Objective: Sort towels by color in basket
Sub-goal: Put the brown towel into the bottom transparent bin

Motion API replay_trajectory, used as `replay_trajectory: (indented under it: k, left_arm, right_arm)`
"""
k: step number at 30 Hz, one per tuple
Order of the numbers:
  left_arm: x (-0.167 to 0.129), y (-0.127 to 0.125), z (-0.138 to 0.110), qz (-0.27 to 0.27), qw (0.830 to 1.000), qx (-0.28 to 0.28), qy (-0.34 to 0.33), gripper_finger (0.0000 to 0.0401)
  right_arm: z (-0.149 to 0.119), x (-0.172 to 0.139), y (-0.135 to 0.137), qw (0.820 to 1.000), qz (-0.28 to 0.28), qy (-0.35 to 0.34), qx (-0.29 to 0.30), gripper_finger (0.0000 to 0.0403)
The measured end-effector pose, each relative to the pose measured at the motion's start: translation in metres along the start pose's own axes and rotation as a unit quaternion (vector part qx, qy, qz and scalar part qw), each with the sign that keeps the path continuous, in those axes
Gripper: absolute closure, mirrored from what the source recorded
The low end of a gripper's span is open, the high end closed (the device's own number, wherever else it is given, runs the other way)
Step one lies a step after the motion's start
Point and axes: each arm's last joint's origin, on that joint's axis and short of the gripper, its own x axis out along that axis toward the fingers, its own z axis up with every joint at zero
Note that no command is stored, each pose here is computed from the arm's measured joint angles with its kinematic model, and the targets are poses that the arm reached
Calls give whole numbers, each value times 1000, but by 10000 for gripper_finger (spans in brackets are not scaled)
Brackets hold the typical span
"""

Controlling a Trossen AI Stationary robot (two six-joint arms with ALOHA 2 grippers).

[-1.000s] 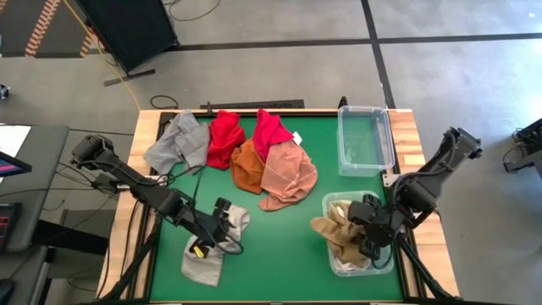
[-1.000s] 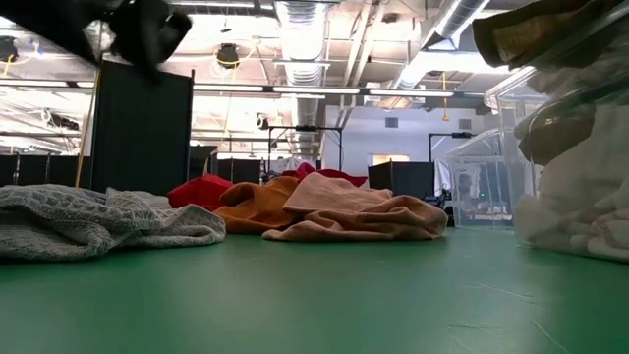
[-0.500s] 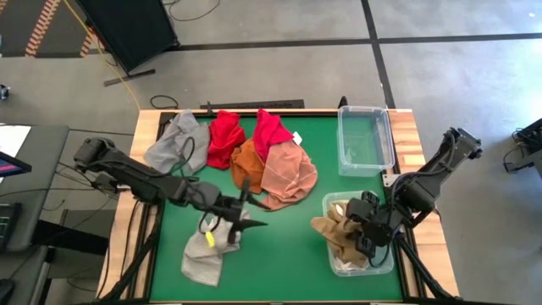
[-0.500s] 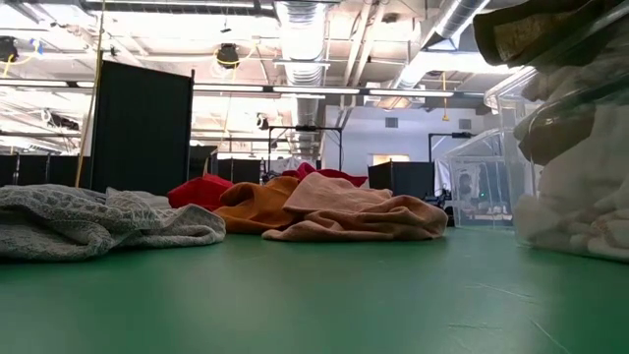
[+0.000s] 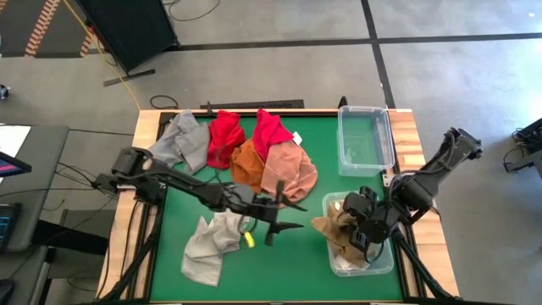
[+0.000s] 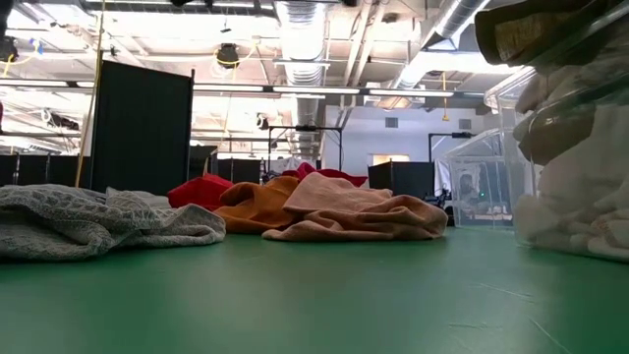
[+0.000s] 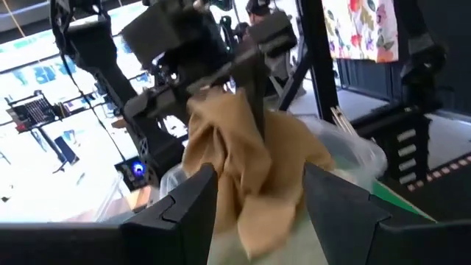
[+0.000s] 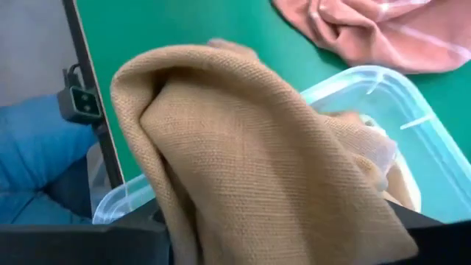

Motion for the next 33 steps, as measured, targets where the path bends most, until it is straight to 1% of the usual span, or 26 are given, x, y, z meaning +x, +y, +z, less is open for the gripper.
replay_trajectory:
  k: [3,8,13,16,17,20,22,24,27,33]
  left_arm:
    - [20,2,5,5,1000,-5,-15,206]
    - [49,5,7,6,1000,-16,-7,206]
    - [73,13,-2,13,999,-42,16,206]
    - [82,17,-9,15,998,-58,27,206]
    - [85,18,-11,10,998,-63,23,206]
    - [87,19,-11,-36,996,-74,20,207]
    - [87,19,-10,-36,996,-73,18,213]
    - [87,20,-10,-31,997,-70,16,228]
    - [87,20,-9,-30,998,-58,13,267]
    - [87,19,-10,-44,999,-26,12,379]
  right_arm:
    - [2,1,-2,1000,-6,-1,4,154]
    - [4,2,-4,1000,-11,-1,7,154]
    - [4,2,-4,1000,-12,0,0,154]
    - [4,2,-4,1000,-12,0,0,154]
    - [4,2,-4,1000,-12,0,0,154]
    - [4,2,-5,1000,-13,0,-2,154]
    - [4,2,-5,1000,-13,0,-6,154]
    - [4,2,-5,1000,-14,1,-8,154]
    - [5,2,-6,1000,-16,0,-9,154]
    - [10,4,-9,1000,-22,-3,-5,154]
